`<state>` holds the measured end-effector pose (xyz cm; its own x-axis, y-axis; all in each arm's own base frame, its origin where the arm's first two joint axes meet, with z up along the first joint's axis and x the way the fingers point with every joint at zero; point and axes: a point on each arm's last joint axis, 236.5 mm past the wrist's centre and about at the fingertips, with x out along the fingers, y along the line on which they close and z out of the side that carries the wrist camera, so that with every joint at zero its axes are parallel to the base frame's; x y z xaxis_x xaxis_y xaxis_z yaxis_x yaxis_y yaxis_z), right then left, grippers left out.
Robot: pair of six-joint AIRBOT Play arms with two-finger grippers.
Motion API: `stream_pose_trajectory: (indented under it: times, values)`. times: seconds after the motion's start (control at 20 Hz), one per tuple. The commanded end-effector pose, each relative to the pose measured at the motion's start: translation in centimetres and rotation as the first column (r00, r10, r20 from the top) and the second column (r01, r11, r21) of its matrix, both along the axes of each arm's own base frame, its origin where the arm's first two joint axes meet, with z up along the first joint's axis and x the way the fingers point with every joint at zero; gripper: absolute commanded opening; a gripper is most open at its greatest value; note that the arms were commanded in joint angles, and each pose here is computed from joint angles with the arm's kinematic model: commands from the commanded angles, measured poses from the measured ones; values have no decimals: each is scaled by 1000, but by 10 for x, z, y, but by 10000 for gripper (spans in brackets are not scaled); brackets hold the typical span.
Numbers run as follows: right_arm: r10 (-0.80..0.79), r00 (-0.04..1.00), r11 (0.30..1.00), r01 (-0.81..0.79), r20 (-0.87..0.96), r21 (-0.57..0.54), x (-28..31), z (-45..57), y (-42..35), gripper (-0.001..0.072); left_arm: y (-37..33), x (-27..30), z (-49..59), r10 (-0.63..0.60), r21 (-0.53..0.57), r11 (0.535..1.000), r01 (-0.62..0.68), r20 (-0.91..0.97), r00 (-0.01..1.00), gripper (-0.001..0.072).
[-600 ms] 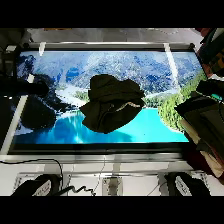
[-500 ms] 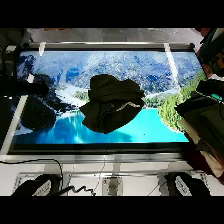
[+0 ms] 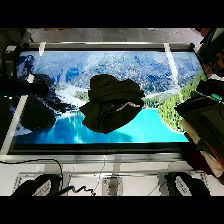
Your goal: Fold the clothes and pants, and hang the long-sleeved shirts on hangers.
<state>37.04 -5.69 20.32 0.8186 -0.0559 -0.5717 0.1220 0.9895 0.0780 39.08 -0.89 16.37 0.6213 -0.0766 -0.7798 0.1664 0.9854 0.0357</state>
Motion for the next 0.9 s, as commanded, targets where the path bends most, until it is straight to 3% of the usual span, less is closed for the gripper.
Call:
stream_pose_trajectory:
  times: [0.0, 0.1, 0.2, 0.3, 0.55, 0.6, 0.65, 0.7, 0.8, 0.85]
  values:
    - [0, 1000, 1000, 0, 0, 2, 0, 0, 0, 38, 0, 0, 0, 1, 0, 1000, -1, 1, 1000, 698]
    - [12, 1000, 998, -13, 18, 65, 2, 3, 11, 39, 0, 0, 0, 1, 0, 1000, -1, 1, 1000, 698]
    - [47, 999, 975, -44, -10, 216, -1, -2, 38, 38, -1, 0, 0, -1, -7, 1000, 1, 1, 1000, 698]
    - [226, 966, 930, -175, -128, 325, -22, -28, 90, 30, -8, 0, 1, -10, -39, 999, 10, 2, 1000, 698]
    - [640, 707, 757, -513, -300, 406, -98, -101, 229, 45, -15, 15, 5, -9, -77, 997, 13, 53, 999, 698]
    - [687, 673, 718, -571, -273, 397, -105, -109, 257, 162, -14, 17, 1, -8, -74, 997, 11, 41, 999, 698]
    - [719, 660, 686, -623, -219, 376, -107, -113, 283, 382, -14, 18, -5, -8, -74, 997, 10, 27, 1000, 697]
    - [733, 662, 669, -657, -160, 349, -104, -114, 305, 423, -14, 20, -10, -8, -74, 997, 9, 12, 1000, 682]
    - [732, 670, 662, -652, -128, 371, -99, -125, 343, 424, -14, 24, -21, -8, -76, 997, 7, -13, 1000, 397]
    - [740, 652, 657, -645, -168, 390, -102, -142, 356, 483, -14, 25, -25, -8, -76, 997, 7, -23, 1000, 326]
